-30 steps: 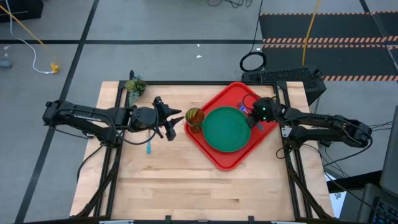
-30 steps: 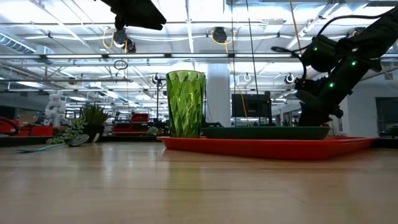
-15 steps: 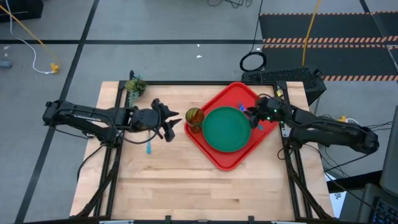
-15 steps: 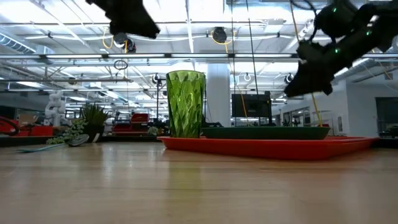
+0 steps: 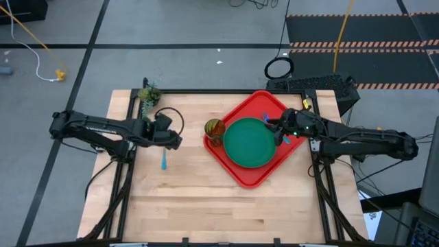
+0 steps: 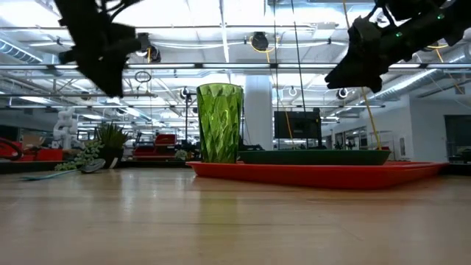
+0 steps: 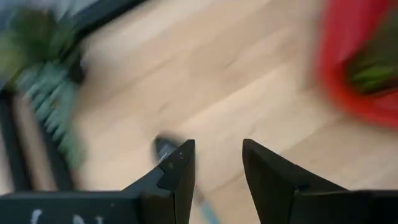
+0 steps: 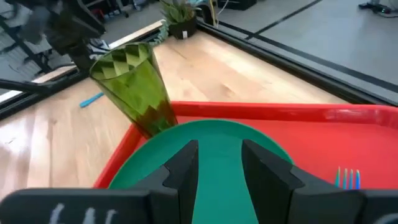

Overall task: Pick and place plate/cup/fork/spoon on tray
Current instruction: Put the blue spoon on the red serving tray

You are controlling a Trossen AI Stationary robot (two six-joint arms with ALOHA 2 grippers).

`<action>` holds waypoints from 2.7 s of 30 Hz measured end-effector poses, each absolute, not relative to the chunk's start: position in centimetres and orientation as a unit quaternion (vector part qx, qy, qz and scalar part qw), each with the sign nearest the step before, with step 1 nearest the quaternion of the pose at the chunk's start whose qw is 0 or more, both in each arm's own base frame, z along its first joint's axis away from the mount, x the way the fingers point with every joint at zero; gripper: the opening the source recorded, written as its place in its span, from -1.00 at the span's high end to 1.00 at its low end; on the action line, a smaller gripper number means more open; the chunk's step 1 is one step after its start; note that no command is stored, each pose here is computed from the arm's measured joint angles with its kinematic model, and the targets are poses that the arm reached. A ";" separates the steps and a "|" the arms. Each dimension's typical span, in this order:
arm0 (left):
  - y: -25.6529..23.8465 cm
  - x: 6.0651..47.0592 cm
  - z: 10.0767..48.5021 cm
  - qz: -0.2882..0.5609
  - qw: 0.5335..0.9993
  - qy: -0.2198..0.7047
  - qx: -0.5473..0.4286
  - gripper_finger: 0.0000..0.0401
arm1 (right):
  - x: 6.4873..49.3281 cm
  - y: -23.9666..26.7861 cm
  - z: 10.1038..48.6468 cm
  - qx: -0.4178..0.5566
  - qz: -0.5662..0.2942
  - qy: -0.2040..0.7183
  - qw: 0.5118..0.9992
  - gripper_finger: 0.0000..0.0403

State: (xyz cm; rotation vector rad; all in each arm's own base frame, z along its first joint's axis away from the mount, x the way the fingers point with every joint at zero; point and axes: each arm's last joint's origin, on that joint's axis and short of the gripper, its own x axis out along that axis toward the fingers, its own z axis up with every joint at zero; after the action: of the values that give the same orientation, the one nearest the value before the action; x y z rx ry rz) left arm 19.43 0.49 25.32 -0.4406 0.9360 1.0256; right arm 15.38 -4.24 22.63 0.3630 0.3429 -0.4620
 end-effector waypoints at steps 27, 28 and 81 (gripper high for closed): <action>-0.3 18.8 14.6 0.565 0.542 0.534 -0.319 0.32 | 16.7 -3.4 22.7 0.129 -0.145 0.169 0.966 0.42; -0.2 18.7 14.3 0.564 0.544 0.533 -0.320 0.32 | 16.7 -3.4 22.7 0.129 -0.145 0.169 0.966 0.42; 0.4 22.8 12.5 0.545 0.626 0.455 -0.323 0.32 | 17.0 -3.5 23.5 0.116 -0.145 0.126 0.974 0.42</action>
State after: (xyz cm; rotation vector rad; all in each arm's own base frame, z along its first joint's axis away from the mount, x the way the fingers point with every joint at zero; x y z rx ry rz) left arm 22.80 0.44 12.49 -0.7415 1.0442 1.2506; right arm 16.97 -3.45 23.47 0.2344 0.2536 -0.2934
